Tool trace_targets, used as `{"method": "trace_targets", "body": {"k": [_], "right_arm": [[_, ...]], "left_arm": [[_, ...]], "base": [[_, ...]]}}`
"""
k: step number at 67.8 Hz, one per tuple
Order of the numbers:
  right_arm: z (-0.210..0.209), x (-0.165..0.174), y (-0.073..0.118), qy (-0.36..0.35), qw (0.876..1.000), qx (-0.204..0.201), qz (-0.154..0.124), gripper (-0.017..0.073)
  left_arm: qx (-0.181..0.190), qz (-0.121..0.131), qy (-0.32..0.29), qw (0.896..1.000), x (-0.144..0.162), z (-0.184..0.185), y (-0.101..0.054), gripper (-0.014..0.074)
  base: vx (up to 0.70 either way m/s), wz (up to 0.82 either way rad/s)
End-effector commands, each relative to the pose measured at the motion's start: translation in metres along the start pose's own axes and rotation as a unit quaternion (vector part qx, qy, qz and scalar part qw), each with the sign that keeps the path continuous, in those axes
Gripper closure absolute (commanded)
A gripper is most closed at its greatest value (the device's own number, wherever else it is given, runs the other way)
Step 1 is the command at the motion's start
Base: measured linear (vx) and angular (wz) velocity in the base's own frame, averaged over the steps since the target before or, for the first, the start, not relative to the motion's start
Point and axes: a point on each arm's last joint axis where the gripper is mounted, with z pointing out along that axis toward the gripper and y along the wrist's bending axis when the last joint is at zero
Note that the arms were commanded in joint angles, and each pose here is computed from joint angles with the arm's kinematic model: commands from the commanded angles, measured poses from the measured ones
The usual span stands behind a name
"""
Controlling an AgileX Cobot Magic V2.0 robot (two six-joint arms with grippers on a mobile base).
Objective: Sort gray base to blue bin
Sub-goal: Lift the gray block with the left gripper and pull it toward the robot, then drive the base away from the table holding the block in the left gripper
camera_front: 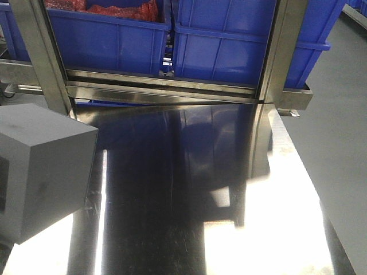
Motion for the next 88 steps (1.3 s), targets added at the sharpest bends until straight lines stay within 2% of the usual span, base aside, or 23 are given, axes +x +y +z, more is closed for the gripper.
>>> {"method": "trace_targets", "body": {"k": [1, 61, 88], "right_arm": [[0.0013, -0.0053, -0.0003, -0.027, 1.0, 0.003, -0.01, 0.0564], [0.0013, -0.0053, -0.0003, -0.027, 1.0, 0.003, -0.01, 0.0564], [0.0013, -0.0053, -0.0003, -0.027, 1.0, 0.003, -0.01, 0.0564]], "left_arm": [[0.016, -0.004, -0.067, 0.998, -0.0196, -0.0021, -0.0037, 0.0587], [0.016, -0.004, -0.067, 0.998, -0.0196, -0.0021, -0.0037, 0.0587], [0.016, -0.004, -0.067, 0.998, -0.0196, -0.0021, -0.0037, 0.0587]], "base": [[0.0, 0.0], [0.0, -0.01], [-0.1, -0.38]]}}
